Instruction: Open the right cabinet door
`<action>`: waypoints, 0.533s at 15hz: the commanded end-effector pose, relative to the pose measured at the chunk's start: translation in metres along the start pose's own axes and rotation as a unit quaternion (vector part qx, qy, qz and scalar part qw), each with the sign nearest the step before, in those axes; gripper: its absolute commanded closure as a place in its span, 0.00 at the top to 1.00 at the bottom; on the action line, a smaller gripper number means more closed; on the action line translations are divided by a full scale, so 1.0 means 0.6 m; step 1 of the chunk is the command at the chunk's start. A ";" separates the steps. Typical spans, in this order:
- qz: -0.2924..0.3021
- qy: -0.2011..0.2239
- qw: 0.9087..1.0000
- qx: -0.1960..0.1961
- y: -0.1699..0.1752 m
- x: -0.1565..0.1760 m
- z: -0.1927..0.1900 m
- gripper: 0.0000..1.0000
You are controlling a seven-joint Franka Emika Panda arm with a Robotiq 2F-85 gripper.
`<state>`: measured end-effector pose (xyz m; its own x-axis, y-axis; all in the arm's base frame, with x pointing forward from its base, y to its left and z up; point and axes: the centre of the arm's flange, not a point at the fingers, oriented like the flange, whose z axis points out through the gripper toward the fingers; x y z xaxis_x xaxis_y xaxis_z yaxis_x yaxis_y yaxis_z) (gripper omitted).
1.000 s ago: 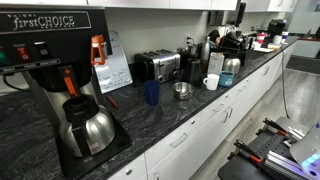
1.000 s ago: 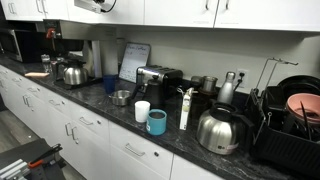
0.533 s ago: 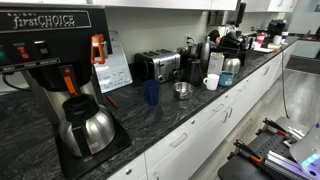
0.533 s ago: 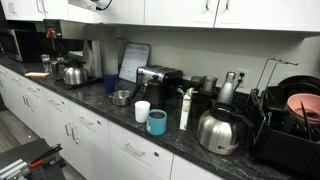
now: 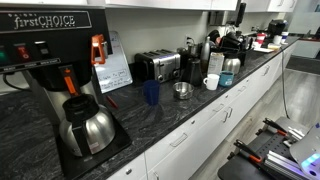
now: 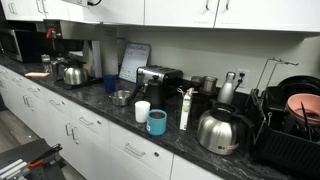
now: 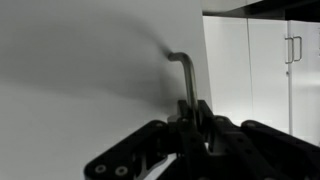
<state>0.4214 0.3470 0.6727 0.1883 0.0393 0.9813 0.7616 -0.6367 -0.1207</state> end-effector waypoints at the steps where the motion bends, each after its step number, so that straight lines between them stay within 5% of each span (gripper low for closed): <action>1: 0.001 0.004 0.999 -0.042 0.014 0.022 -0.072 0.03; 8: -0.078 -0.032 0.991 -0.103 0.005 0.013 -0.131 0.03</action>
<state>0.3772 0.3226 0.6793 0.1294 0.1407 0.9816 0.7374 -0.6754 -0.0004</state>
